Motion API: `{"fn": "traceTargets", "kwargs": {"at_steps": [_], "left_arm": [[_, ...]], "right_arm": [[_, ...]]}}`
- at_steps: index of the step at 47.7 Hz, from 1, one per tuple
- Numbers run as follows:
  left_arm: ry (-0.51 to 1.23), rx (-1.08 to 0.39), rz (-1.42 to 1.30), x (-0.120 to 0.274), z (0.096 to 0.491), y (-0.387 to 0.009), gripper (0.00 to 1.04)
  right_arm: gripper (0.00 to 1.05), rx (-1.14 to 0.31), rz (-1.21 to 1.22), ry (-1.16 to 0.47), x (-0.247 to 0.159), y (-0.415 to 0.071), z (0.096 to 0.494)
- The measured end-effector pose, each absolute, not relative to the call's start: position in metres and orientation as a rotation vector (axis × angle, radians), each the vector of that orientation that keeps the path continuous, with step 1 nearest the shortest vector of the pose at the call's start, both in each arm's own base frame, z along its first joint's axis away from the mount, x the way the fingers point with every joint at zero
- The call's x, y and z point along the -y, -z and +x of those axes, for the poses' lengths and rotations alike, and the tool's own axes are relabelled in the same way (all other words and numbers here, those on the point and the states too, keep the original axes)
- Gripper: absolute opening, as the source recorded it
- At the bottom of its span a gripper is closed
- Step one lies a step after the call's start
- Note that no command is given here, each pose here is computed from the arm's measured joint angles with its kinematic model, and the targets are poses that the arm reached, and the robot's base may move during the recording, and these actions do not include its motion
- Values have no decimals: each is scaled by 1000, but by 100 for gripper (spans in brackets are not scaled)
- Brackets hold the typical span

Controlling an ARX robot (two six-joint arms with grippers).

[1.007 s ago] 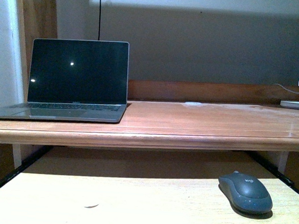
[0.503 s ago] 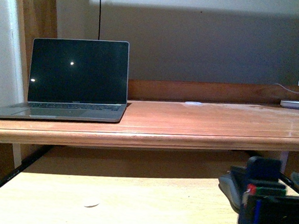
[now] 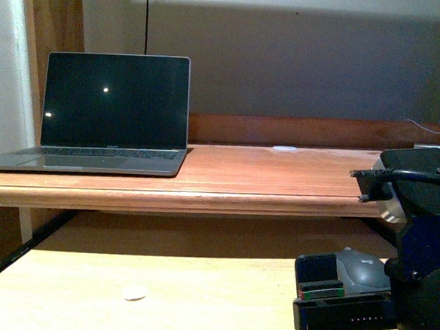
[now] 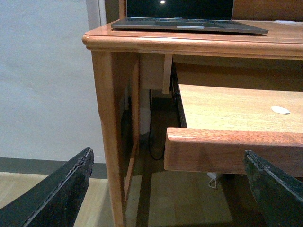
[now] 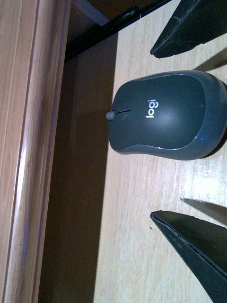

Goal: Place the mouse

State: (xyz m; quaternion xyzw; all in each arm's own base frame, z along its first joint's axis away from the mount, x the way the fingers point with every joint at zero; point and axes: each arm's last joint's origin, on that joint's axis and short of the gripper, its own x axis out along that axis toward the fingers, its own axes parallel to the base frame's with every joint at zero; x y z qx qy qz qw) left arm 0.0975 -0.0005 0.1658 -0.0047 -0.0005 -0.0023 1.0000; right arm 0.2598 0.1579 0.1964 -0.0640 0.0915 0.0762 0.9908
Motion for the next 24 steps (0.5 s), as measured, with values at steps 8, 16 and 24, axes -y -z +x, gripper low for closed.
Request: {"fn": "traceTargets", "kwargs": {"at_steps": [8, 16, 24], "left_arm": [[5, 1, -9, 0, 98, -166, 97], [5, 1, -10, 0, 98, -166, 97], [5, 1, -10, 0, 98, -166, 97]], "right_arm": [[97, -236, -160, -125, -158, -196, 270], [97, -285, -156, -106, -154, -198, 279], [97, -337, -136, -106, -150, -195, 285]]}}
